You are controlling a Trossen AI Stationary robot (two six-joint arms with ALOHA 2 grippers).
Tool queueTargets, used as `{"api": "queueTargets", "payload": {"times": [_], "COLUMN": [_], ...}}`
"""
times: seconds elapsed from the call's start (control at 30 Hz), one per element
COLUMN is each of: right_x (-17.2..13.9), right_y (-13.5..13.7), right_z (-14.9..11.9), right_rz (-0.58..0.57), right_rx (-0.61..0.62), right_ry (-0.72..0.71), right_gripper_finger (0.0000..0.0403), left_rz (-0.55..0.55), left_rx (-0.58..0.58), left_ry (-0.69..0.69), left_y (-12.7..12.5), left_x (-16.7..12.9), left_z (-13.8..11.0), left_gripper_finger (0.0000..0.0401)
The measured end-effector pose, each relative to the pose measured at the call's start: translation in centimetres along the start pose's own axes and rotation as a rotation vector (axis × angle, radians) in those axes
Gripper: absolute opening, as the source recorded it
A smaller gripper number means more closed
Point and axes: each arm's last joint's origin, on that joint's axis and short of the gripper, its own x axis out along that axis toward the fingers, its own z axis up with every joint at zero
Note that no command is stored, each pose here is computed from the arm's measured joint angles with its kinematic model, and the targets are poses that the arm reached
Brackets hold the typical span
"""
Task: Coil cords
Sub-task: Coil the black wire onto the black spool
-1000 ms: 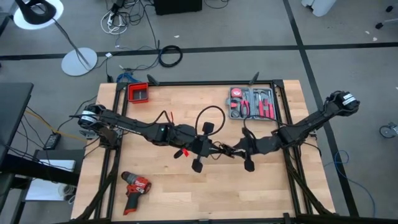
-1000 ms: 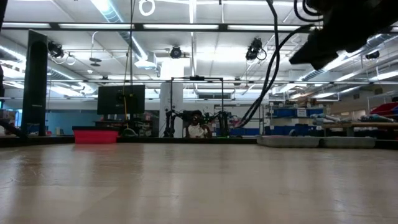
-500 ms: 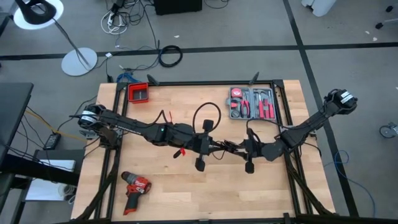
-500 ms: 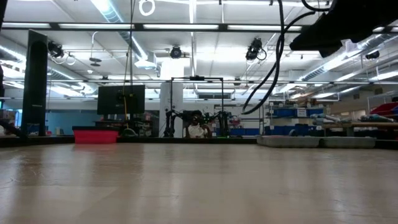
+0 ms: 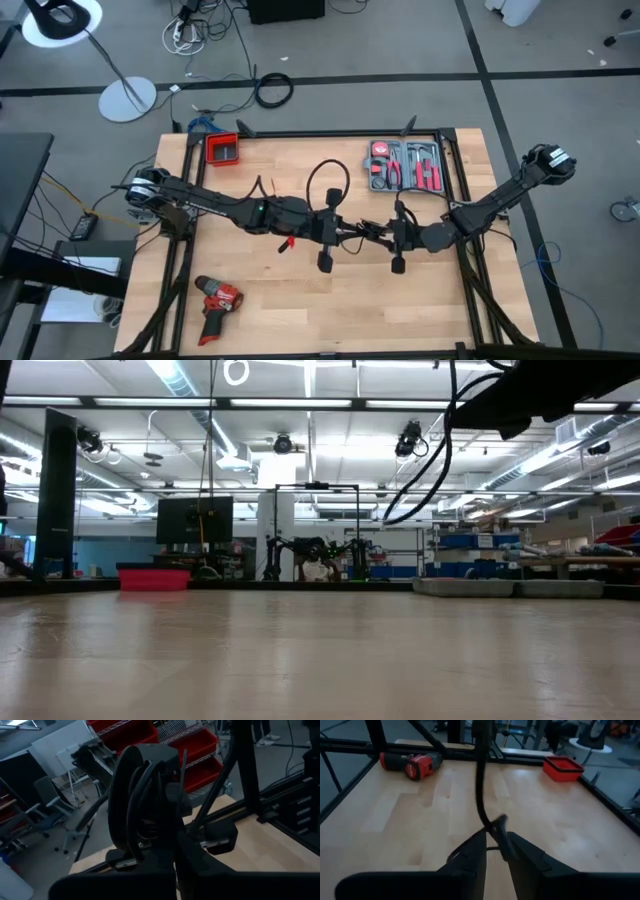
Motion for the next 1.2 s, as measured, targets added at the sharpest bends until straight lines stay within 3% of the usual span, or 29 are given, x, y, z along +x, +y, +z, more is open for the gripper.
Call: {"api": "queueTargets", "payload": {"times": [0.23,0.7,1.0,1.2], "right_x": [0.2,0.7,0.8,0.0], "right_y": [-0.1,-0.9,-1.0,-0.4], "right_z": [0.4,1.0,0.6,-0.3], "right_rz": [0.036,0.044,0.041,0.075], "right_rx": [-0.102,-0.118,-0.115,-0.077], "right_ry": [-0.03,-0.074,-0.035,0.053], "right_gripper_finger": [0.0078,0.0082,0.0015,0.0015], "left_rz": [0.025,0.062,0.064,0.04], "left_rx": [-0.002,0.004,0.018,-0.015], "left_ry": [-0.012,-0.036,-0.02,0.04], "left_y": [0.1,0.3,0.3,0.1], "left_x": [0.0,0.0,0.0,0.0], "left_z": [0.2,0.5,0.3,-0.3], "left_gripper_finger": [0.0,0.0,0.0,0.0]}}
